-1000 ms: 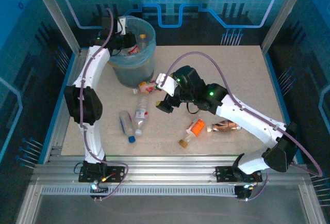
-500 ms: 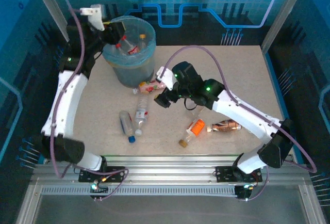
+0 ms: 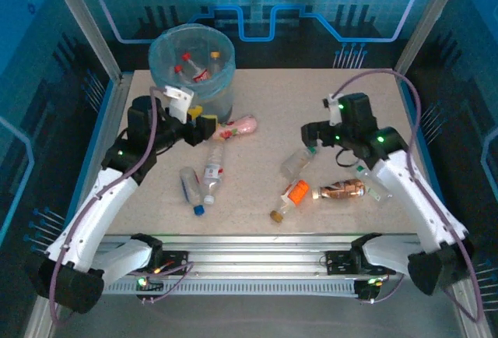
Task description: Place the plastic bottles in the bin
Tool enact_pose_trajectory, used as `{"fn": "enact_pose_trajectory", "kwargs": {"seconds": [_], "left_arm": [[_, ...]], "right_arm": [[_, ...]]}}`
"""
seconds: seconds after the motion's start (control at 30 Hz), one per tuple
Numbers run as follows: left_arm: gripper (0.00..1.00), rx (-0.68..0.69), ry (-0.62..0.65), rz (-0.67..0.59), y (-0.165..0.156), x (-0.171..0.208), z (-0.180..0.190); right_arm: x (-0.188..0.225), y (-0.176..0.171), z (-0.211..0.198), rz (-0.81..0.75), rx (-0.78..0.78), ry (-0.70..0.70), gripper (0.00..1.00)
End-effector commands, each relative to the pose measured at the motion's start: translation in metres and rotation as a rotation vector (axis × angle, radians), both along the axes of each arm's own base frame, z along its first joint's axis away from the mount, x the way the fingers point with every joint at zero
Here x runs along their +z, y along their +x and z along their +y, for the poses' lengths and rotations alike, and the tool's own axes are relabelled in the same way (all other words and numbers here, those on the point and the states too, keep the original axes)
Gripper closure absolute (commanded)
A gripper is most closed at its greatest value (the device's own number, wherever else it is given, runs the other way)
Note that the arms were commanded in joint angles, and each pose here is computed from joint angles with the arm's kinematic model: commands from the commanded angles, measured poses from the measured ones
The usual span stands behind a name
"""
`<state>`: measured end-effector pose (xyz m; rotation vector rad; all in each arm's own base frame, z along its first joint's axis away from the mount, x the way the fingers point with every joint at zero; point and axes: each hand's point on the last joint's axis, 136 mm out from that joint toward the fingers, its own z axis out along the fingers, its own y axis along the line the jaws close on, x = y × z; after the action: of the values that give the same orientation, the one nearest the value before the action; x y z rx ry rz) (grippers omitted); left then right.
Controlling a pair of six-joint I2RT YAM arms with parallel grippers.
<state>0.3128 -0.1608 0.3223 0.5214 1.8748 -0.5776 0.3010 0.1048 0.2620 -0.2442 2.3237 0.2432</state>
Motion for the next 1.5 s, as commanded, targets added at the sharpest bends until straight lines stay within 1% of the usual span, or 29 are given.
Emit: {"fn": "enact_pose_trajectory", "kwargs": {"seconds": [0.0,0.07,0.1,0.13,0.2,0.27,0.37,0.43,0.47,0.53,0.6,0.67,0.73,0.77,0.87,0.9,0.97,1.07,1.2,1.3,1.47], "left_arm": [[0.38,-0.132,0.029,-0.010,-0.021,-0.014,-0.014],[0.35,-0.193,0.032,0.007,-0.032,-0.023,-0.021],[0.34,-0.223,0.037,0.021,-0.038,-0.026,-0.024],[0.31,-0.250,0.042,0.033,-0.044,-0.028,-0.027],[0.26,-0.321,0.045,0.076,-0.061,-0.034,-0.032],[0.23,-0.377,0.042,0.102,-0.077,-0.037,-0.034],[0.20,-0.404,0.027,0.112,-0.092,-0.040,-0.033],[0.17,-0.395,0.033,0.081,-0.097,-0.042,-0.030],[0.13,-0.356,0.039,0.061,-0.094,-0.045,-0.026],[0.02,-0.183,0.035,0.026,-0.076,-0.046,-0.008],[0.01,0.044,0.039,0.003,-0.056,-0.048,0.021],[0.01,0.240,0.058,0.004,-0.042,-0.050,0.051],[0.01,0.404,0.045,0.048,-0.030,-0.055,0.079],[0.01,0.469,0.022,0.089,-0.025,-0.059,0.092],[0.01,0.647,-0.125,0.269,-0.011,-0.081,0.128],[0.01,0.686,-0.164,0.321,-0.007,-0.089,0.137],[0.01,0.712,-0.210,0.389,-0.001,-0.099,0.143],[0.01,0.714,-0.265,0.443,0.007,-0.107,0.145],[0.01,0.728,-0.277,0.458,0.008,-0.113,0.149],[0.01,0.754,-0.274,0.466,0.005,-0.120,0.153],[0.01,0.758,-0.279,0.476,0.004,-0.123,0.152]], "right_arm": [[0.002,-0.037,0.020,-0.008,0.266,-0.009,0.00],[0.013,-0.054,0.038,-0.077,0.434,0.011,0.00],[0.018,-0.063,0.048,-0.125,0.523,0.008,0.00],[0.021,-0.071,0.056,-0.164,0.593,-0.008,0.00],[0.024,-0.090,0.072,-0.254,0.764,-0.086,0.00],[0.021,-0.109,0.090,-0.331,0.945,-0.183,0.00],[0.011,-0.125,0.116,-0.430,1.184,-0.351,0.00],[0.005,-0.124,0.134,-0.468,1.293,-0.435,0.00],[0.001,-0.118,0.144,-0.481,1.334,-0.472,0.00],[-0.003,-0.107,0.163,-0.519,1.400,-0.522,0.00],[-0.009,-0.089,0.185,-0.556,1.442,-0.561,0.00],[-0.015,-0.075,0.205,-0.574,1.484,-0.583,0.00],[-0.027,-0.065,0.224,-0.565,1.545,-0.594,0.00],[-0.034,-0.059,0.235,-0.560,1.572,-0.597,0.00],[-0.049,-0.044,0.263,-0.564,1.632,-0.605,0.00],[-0.055,-0.040,0.273,-0.565,1.650,-0.606,0.00],[-0.069,-0.033,0.288,-0.551,1.685,-0.612,0.00],[-0.090,-0.026,0.309,-0.523,1.721,-0.618,0.00],[-0.120,-0.020,0.333,-0.458,1.752,-0.641,0.00],[-0.144,-0.015,0.346,-0.368,1.761,-0.669,0.00],[-0.185,-0.013,0.349,-0.223,1.826,-0.725,0.00]]}}
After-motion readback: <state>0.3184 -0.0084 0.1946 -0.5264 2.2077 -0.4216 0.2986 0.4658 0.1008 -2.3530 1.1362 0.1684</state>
